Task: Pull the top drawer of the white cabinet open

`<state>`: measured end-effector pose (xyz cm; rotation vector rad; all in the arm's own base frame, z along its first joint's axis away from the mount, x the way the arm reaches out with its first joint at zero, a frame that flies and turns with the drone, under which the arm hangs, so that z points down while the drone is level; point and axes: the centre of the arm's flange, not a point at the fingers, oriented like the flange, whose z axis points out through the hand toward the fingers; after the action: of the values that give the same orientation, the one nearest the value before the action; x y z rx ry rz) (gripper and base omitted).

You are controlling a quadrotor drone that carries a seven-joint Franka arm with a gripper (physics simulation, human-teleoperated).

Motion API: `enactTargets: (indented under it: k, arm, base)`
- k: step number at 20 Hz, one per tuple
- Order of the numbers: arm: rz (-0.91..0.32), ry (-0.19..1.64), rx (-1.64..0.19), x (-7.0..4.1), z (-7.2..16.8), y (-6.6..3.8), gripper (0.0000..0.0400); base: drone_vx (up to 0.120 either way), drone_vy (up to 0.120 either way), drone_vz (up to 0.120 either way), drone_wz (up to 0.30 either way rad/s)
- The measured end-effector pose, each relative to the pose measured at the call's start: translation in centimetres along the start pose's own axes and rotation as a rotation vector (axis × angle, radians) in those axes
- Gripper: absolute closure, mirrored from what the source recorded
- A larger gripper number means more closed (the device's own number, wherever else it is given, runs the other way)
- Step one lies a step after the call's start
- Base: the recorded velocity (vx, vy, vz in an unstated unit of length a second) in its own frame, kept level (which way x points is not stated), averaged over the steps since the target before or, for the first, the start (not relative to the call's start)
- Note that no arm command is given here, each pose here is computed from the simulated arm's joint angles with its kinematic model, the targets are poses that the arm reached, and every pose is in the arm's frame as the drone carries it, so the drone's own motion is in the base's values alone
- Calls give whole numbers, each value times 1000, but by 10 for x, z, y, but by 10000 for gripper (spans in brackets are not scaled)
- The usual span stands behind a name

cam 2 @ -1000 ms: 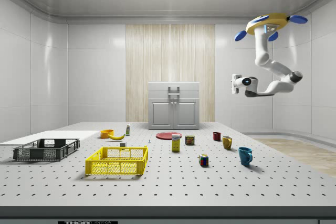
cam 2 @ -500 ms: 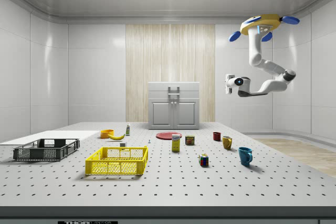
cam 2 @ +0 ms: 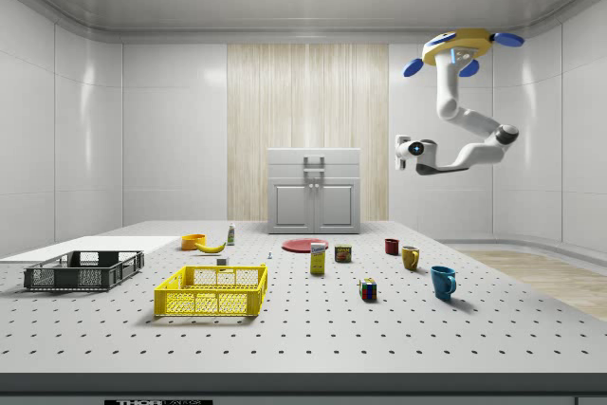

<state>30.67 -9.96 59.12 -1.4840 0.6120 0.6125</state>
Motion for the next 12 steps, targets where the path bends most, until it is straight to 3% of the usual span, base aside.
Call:
enactTargets:
  k: [12]
  arm:
    - [0,0,0,0,0,0,95]
  base:
    - [120,0,0,0]
